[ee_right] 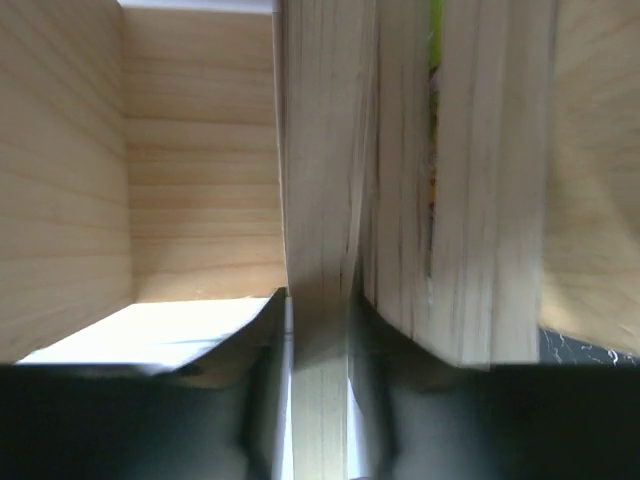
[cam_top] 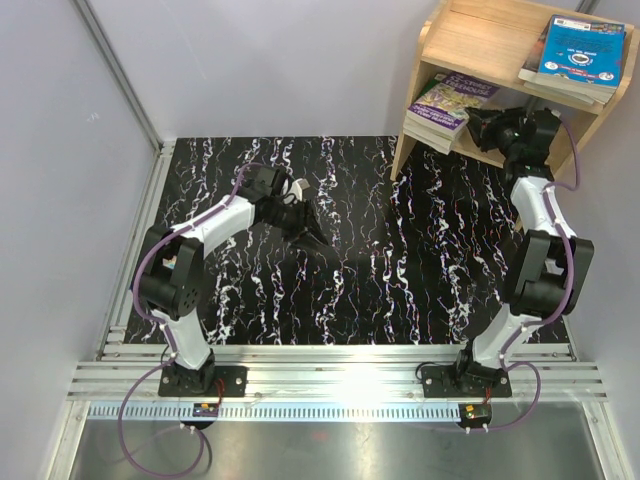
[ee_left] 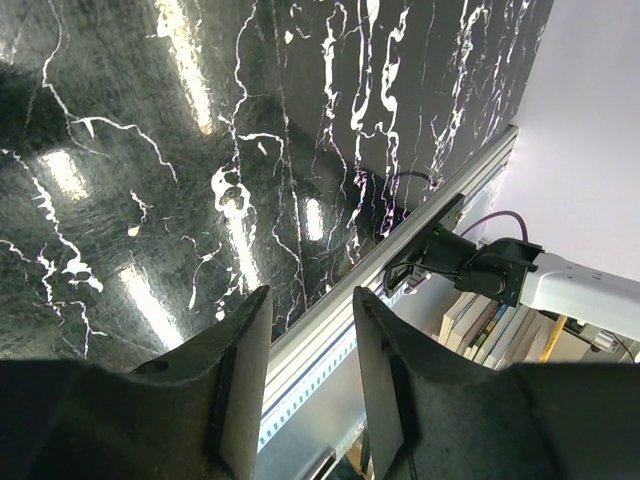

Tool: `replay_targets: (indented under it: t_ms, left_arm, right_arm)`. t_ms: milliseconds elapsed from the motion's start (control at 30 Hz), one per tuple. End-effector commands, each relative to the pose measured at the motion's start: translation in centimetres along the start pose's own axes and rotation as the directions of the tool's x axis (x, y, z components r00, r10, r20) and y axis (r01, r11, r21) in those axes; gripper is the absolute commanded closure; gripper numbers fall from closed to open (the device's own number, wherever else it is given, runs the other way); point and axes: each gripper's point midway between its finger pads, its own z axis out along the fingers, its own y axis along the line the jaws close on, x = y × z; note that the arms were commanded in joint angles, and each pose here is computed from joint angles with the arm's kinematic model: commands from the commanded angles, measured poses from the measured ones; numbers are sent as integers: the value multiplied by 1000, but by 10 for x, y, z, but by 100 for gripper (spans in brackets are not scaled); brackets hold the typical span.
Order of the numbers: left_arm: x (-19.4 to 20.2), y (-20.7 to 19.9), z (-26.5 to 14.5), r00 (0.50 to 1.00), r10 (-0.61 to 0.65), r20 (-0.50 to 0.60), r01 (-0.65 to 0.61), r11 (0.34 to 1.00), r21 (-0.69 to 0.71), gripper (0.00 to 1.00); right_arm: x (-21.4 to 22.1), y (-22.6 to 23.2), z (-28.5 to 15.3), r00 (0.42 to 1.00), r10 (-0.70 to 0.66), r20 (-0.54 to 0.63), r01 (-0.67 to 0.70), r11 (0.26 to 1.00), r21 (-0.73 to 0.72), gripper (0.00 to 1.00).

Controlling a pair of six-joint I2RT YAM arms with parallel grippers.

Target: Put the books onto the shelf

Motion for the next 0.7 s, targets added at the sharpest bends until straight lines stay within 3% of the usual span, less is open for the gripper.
replay_targets:
  t_ms: [0,33,267,400,667]
  left_arm:
    - [-6,-4,1,1000,16,8,-16,999,43,60]
    - [-6,-4,1,1000,15,9,-16,999,47,61]
    - [-6,1,-1,1000,4,7,-5,999,45,62]
    - [-6,6,-3,1000,-3,11,3,999,44,62]
    - [-6,10,0,1000,-16,2,16,999,41,62]
  right_arm:
    - [8,40,10,993,-119,-18,117,990,-80,54]
    - [9,39,13,992,-124,-22,122,990,-74,45]
    - [8,31,19,987,-159,-22,159,987,-5,19]
    - [5,9,4,982,-189,-21,190,976,102,14]
    - [-22,-20,-35,979,-183,85,161,963,215,7]
